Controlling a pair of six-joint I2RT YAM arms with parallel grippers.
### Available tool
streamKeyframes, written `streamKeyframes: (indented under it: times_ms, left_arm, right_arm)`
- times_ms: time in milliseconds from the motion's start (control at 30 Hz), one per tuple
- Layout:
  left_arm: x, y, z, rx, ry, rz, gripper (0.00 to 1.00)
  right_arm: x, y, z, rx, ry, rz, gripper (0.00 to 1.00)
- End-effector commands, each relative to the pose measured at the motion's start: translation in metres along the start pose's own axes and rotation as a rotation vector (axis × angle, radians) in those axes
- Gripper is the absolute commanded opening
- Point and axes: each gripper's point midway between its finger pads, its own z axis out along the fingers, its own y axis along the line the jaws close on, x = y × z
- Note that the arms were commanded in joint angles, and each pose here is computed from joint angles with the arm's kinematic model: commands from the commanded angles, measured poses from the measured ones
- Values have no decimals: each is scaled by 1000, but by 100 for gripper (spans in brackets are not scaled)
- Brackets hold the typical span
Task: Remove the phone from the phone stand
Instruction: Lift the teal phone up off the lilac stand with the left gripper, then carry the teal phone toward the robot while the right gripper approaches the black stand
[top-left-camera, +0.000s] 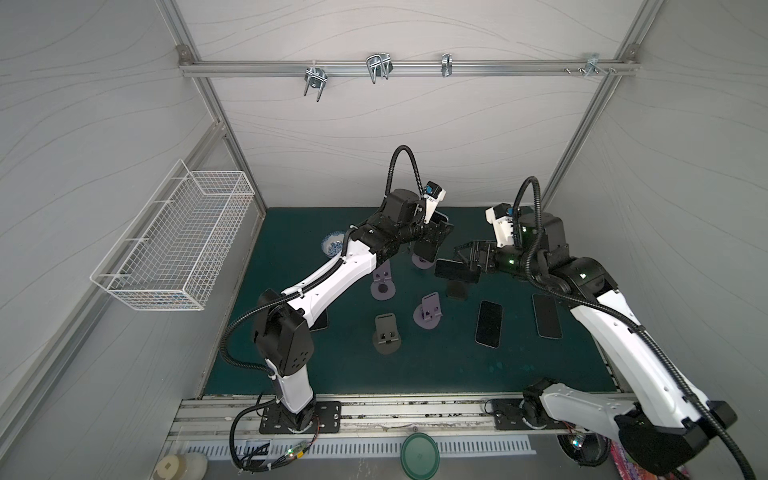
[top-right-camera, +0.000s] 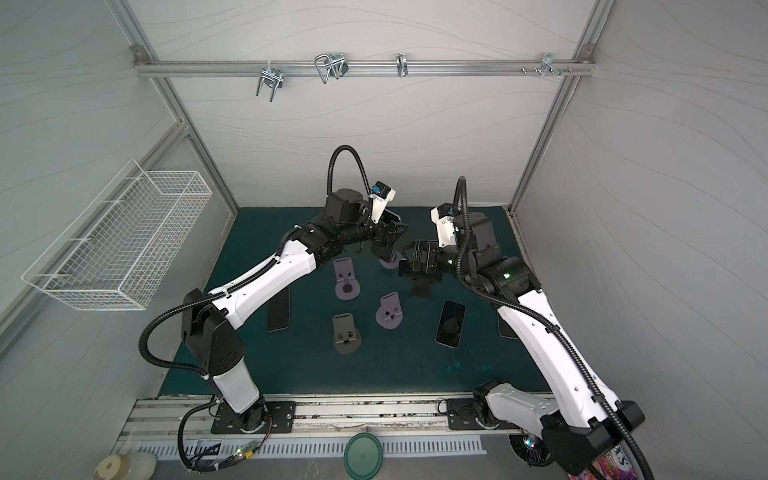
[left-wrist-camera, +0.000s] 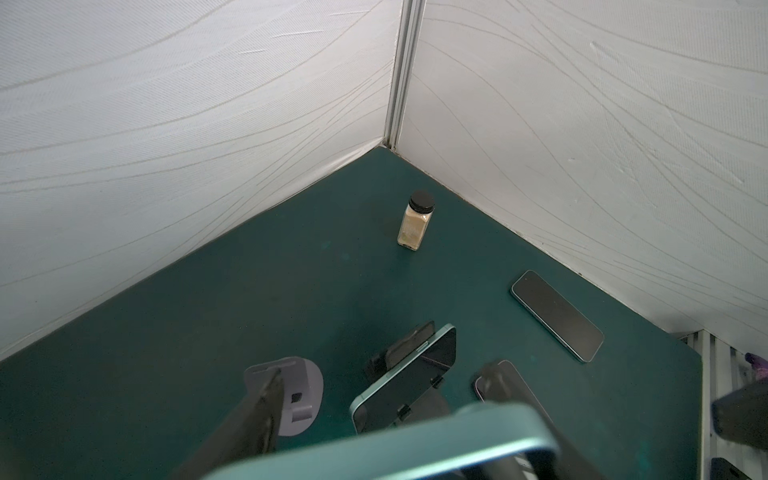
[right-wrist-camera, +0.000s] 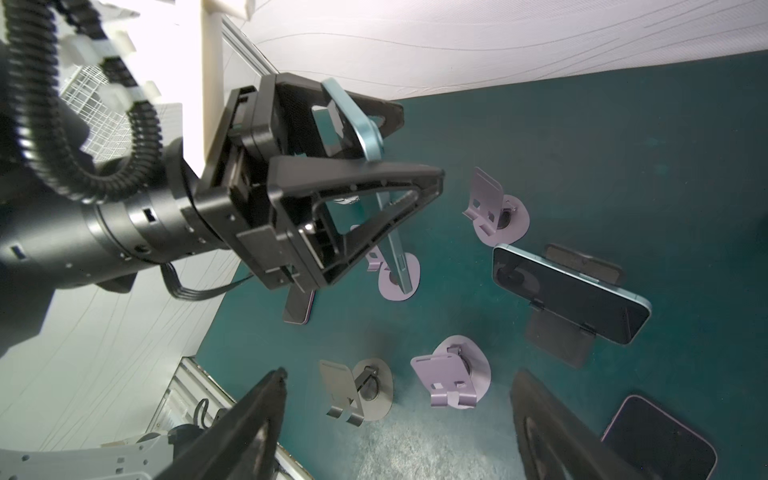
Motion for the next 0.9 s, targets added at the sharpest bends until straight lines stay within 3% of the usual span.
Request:
streamKeyframes:
  times_ms: [0, 867]
  left_arm:
    - [-41, -12, -35, 7, -117, 20, 53]
    - [-30, -9, -113, -104, -116, 24, 53]
  right_arm:
    - [14, -1, -7, 20, 28, 23, 85]
    - [15, 54, 7, -23, 51, -48, 82]
